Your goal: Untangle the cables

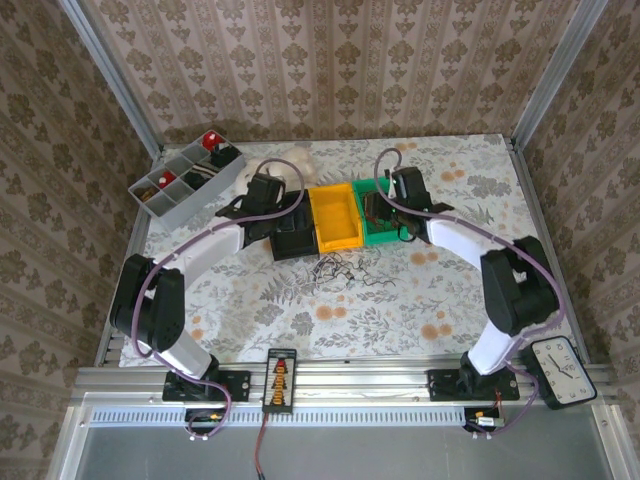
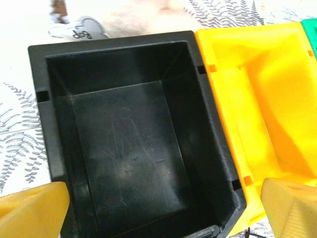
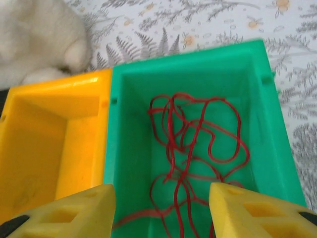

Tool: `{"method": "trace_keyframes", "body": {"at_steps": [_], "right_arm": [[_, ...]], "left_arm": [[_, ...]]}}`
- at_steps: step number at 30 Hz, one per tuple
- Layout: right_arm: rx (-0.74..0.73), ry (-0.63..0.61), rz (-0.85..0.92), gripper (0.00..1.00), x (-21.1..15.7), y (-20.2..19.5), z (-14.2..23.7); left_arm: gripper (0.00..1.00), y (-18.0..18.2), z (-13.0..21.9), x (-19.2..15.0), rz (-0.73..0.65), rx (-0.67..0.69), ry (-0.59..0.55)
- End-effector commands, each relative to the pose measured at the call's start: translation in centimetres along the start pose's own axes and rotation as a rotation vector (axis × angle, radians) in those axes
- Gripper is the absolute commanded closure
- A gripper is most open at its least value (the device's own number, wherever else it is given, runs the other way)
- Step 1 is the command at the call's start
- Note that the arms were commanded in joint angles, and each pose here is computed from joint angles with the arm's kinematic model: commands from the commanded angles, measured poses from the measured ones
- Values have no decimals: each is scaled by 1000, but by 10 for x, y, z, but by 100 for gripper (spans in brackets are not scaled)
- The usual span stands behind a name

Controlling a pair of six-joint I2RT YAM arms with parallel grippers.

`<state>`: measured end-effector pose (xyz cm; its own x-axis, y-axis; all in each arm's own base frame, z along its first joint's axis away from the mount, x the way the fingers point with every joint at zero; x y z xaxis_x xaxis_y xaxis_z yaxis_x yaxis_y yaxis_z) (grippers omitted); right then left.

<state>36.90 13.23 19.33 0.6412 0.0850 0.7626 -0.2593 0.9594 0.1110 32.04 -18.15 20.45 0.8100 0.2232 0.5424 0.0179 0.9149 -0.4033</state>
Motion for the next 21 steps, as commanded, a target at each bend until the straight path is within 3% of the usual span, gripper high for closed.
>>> {"method": "trace_keyframes", "body": {"at_steps": [1,5,9,15,21], "right_arm": [[43,-94,0,46,-3,8,40],[46,-88,8,46,-32,15,70],[163,18,122,46,-62,37,77],[247,261,291,46,-97,67,56],[145,294,273,45,-100,68,25]], "left_arm": [[0,-9,13,-15,-149,-68,28],[0,-17,24,-45,-336,-132,79],[1,-17,27,-76,-385,-199,178],[4,-18,14,-111,-458,-161,288],[13,-12,-6,-120,-474,-63,287]]}}
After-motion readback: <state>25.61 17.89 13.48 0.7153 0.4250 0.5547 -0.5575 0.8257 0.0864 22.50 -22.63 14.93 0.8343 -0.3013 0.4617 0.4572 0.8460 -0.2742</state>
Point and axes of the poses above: each hand's point on the last joint's axis, 136 mm out from that joint toward the fingers, its own z axis back along the fingers, its own y axis along the line the jaws close on, x = y × z, the point moved 10 cm from there along z, back along the fingers, and after that the axes turned 12 degrees about z, right-handed, at the moved point
